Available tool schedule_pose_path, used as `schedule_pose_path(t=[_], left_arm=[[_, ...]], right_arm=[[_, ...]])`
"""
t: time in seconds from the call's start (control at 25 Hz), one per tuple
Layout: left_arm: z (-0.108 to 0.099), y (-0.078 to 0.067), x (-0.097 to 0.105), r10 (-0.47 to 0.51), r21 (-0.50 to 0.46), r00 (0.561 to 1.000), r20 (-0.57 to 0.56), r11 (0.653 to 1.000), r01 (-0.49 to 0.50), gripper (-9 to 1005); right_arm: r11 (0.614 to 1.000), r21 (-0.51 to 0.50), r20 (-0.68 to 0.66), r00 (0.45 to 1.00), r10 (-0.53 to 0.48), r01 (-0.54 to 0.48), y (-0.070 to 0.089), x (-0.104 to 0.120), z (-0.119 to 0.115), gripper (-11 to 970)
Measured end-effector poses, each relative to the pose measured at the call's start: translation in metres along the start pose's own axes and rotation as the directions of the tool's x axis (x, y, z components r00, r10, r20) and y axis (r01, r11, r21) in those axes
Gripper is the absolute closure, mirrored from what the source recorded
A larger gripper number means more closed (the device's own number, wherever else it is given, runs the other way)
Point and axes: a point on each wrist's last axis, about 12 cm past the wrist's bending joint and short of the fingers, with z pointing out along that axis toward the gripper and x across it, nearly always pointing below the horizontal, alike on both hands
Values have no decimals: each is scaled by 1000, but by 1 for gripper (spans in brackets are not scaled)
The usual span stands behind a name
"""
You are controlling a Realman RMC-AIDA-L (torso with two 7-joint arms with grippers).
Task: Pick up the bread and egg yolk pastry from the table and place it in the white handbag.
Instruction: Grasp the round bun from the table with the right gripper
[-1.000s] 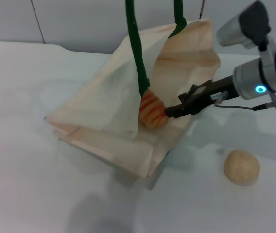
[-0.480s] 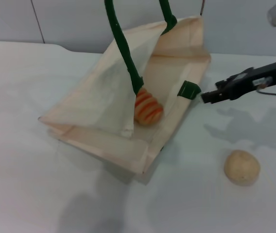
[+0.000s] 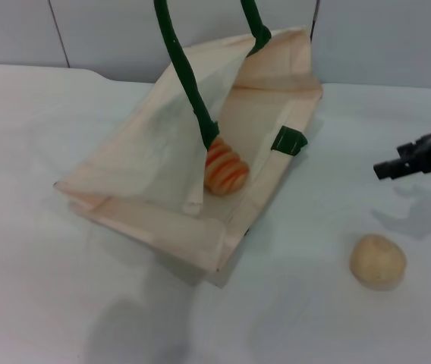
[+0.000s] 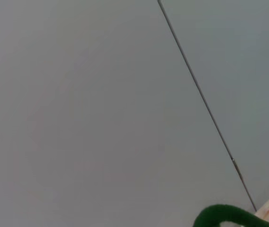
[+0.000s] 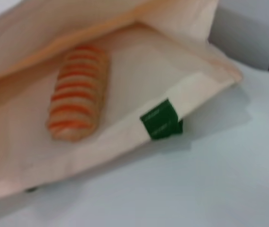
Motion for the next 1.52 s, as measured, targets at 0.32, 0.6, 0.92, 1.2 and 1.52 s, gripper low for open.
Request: schedule_pose_path(t=[0.32,0.6,0.92,1.2,1.52], left_arm=[[3,0,1,3,5,1000,-11,1000,-3,875],[3,0,0,10,5,1000,-10,1000,-10,871],[3,0,0,11,5,1000,-9,1000,-11,866],[3,0,-1,12,5,1000,-8,1000,-12,862],[3,-1,-3,12,6,1000,-2,1000,-12,858]], right_arm=[[999,-52,-110,994,-1,-5,7,11,0,242],[992,-123,-190,982,-16,-8,16,13,-3,240],[987,-160,-226,974,-8,-29,22,15,0,238],[982,-188,-258,966,-21,-29,26,16,11,236],[986,-167,-289,957,-34,-15,27,12,20,213]])
